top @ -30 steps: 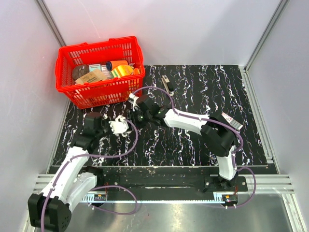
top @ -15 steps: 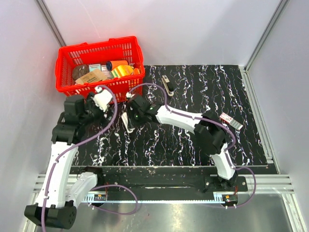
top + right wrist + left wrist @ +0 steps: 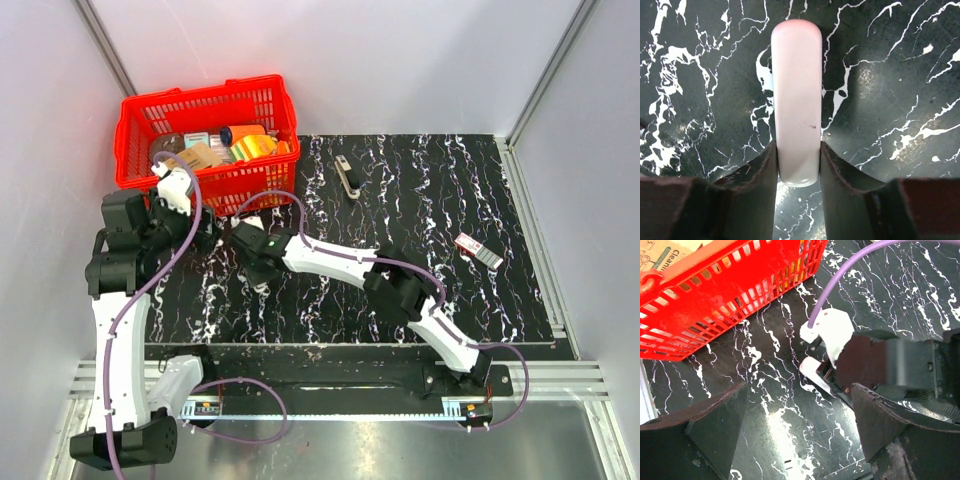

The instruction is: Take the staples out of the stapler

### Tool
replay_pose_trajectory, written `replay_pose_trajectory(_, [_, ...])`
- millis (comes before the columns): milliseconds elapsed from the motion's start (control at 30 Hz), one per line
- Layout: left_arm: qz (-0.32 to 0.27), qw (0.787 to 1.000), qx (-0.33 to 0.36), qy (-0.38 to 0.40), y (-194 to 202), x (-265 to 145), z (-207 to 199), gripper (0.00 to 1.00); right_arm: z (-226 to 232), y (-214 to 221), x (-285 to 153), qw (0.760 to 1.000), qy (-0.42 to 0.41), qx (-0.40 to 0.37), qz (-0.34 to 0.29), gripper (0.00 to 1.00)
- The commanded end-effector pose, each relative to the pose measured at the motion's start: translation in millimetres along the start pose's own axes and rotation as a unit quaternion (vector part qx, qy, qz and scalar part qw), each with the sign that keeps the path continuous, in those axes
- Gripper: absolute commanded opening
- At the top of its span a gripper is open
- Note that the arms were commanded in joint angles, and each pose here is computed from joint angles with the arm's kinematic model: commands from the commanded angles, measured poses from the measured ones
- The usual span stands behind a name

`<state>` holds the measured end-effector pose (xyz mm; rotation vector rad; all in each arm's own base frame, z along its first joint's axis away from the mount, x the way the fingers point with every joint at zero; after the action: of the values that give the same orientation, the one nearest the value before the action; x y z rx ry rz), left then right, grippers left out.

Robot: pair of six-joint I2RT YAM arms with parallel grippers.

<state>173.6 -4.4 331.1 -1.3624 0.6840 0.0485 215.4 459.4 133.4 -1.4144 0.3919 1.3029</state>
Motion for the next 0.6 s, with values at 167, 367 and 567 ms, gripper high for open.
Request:
replay_pose_trajectory(167, [-0.004,1.0,-0.018,0.013,6,-6,-7,0.89,27,-2,-10,1.0,0.011,0.006,-0.014,0.72])
replay_pose_trajectory(367, [0.003,1.0,-0.017,0.004,9,-6,-6,0.9,24,-24,-62,0.998,0.006,-0.011,-0.058,0.8])
replay_pose_trajectory(567, [0.011,1.0,-0.012,0.003,12,-2,-4,0.99,-22,-53,-118,0.994,0.011,-0.006,-0.111,0.81])
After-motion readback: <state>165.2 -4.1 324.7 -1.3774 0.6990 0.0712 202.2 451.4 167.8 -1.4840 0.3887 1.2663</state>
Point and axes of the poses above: each gripper's point midway between its finger pads, its own x axis out along the fingers, its own z axis along the line the jaws close on, y = z × x, the point moved 10 cm from there along -x, back along the fingers, and after that the axes turned 3 degrees about x, right-handed, at the moved point
